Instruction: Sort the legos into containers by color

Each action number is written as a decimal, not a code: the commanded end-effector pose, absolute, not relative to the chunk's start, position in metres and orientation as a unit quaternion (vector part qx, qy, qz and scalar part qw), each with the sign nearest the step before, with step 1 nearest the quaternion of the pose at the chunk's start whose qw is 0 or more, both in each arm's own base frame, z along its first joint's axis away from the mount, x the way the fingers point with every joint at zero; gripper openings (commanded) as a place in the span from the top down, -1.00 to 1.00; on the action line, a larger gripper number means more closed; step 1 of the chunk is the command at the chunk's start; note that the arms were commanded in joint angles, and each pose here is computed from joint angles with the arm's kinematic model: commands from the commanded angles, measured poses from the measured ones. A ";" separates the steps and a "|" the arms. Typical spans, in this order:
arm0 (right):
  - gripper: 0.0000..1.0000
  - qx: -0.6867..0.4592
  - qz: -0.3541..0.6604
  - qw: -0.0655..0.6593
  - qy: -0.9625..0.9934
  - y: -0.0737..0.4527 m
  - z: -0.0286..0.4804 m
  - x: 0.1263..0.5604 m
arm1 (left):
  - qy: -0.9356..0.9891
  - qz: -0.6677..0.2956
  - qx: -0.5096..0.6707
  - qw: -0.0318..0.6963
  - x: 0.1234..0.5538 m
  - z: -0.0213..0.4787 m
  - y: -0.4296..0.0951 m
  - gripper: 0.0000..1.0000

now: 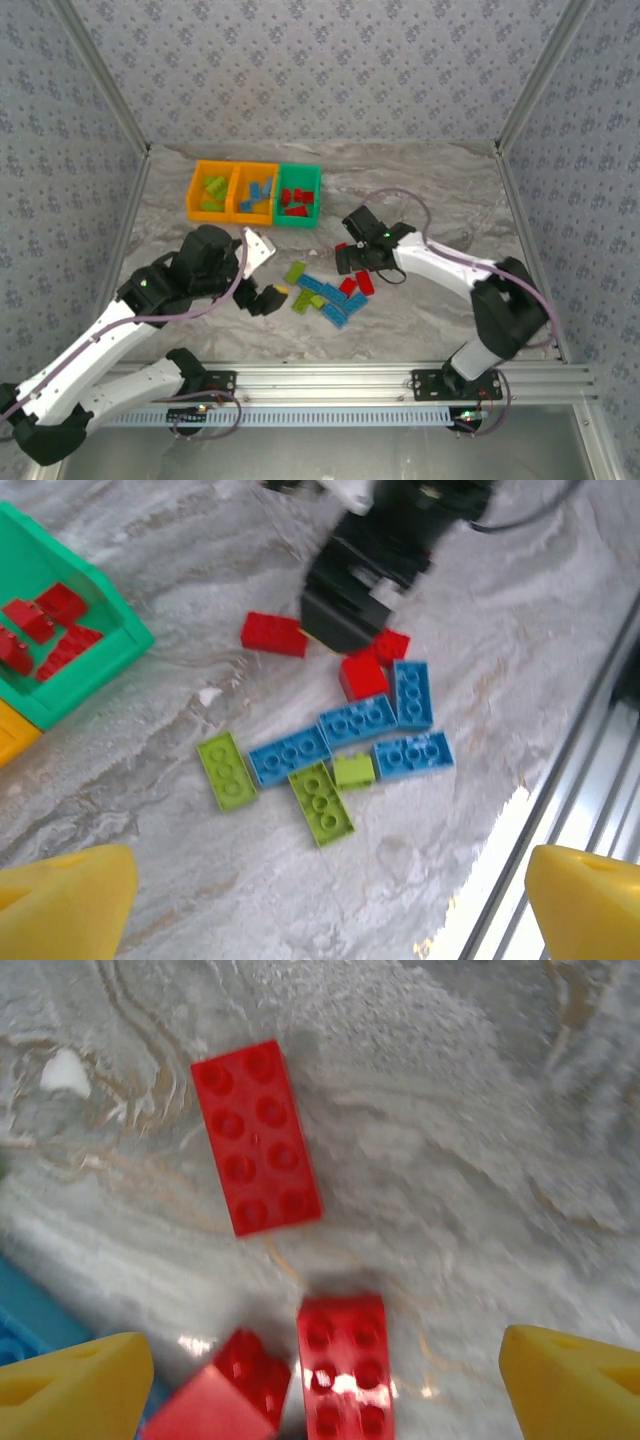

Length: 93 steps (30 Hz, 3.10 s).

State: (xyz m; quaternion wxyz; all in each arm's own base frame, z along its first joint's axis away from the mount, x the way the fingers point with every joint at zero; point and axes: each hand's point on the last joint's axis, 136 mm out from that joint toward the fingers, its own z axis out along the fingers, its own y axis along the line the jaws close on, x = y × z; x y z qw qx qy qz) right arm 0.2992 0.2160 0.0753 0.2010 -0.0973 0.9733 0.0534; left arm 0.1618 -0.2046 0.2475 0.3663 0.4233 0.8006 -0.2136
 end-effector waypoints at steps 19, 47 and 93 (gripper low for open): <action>0.53 -0.137 0.043 0.258 0.955 0.248 0.116 0.335 | 0.757 -0.235 0.454 0.408 0.149 0.247 -0.206 -0.99; -0.11 -0.170 0.092 0.327 0.925 0.364 0.163 0.473 | 0.852 -0.036 0.227 0.471 0.223 0.232 -0.123 -0.98; -1.00 -0.179 0.178 0.239 0.938 0.238 0.234 0.203 | 0.988 -0.052 0.099 0.103 0.285 0.012 -0.215 0.15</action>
